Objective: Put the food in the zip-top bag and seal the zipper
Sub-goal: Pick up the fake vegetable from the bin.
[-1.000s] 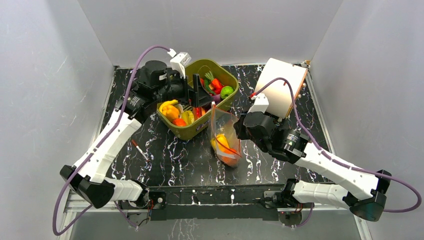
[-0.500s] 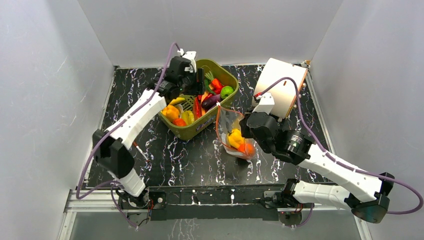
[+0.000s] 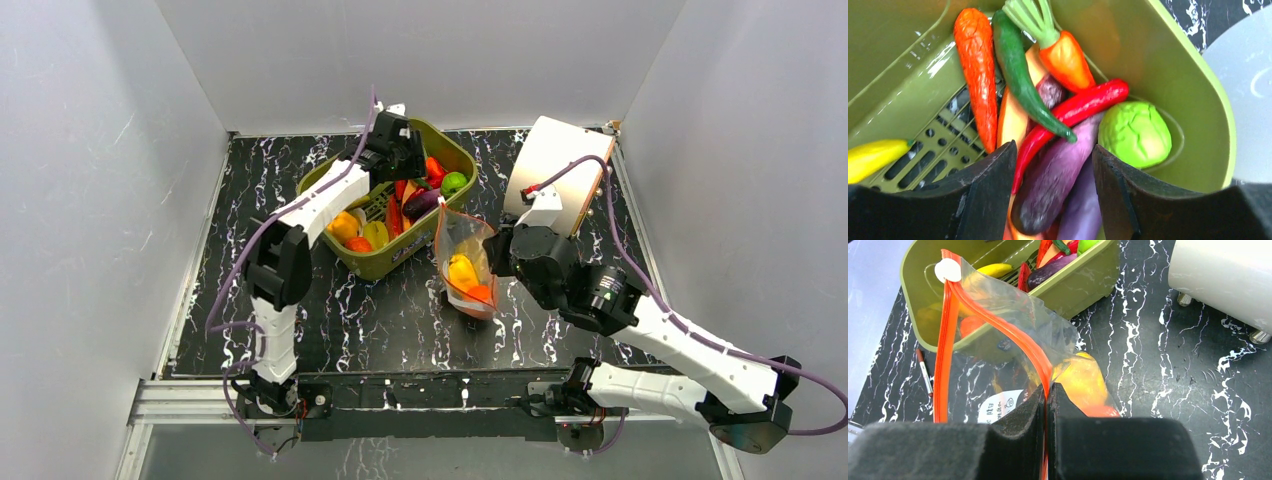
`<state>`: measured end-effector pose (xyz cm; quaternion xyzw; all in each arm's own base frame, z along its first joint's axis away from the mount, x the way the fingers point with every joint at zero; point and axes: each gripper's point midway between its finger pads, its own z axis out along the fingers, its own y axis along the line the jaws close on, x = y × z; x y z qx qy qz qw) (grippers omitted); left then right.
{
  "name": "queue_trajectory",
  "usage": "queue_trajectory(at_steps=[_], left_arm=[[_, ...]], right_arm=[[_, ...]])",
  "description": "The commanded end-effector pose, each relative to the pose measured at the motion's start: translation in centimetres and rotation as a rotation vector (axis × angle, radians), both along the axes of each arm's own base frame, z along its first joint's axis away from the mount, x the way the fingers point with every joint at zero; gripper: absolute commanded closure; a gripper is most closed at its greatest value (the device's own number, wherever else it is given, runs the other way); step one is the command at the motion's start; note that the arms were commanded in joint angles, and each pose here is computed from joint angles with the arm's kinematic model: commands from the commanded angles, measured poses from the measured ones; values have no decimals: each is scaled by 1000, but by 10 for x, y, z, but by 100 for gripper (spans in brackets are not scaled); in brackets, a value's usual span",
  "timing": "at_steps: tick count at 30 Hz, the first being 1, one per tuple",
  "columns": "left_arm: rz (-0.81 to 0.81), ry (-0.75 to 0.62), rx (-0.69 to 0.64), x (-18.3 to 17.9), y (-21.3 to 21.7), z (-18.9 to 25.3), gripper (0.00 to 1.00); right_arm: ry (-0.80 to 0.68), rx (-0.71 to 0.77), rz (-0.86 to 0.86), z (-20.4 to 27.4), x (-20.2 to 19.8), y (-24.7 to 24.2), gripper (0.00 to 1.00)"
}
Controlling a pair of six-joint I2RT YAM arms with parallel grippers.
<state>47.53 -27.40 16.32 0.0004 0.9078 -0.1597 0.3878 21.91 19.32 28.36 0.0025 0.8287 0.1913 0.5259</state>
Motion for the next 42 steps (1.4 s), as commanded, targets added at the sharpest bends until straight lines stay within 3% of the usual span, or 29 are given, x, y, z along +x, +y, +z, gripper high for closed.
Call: queue_trajectory(at_steps=[1, 6, 18, 26, 30, 33, 42], left_arm=[[50, -32, -40, 24, -8, 8, 45], [123, -19, -20, 41, -6, -10, 55], [177, 46, 72, 58, 1, -66, 48], [128, 20, 60, 61, -5, -56, 82], [117, -7, 45, 56, -3, -37, 89], [109, -26, 39, 51, -1, -26, 100], [71, -65, 31, 36, 5, 1, 100]], right_arm=[[-60, 76, 4, 27, 3, 3, 100], [-81, 105, 2, 33, -2, -4, 100], [-96, 110, -16, 42, -5, -15, 100], [-107, 108, -24, 47, -3, -15, 100], [-107, 96, -33, 45, -2, -18, 100], [-103, 105, -32, 44, -3, -17, 100], [-82, 113, -18, 39, -3, -11, 100]])
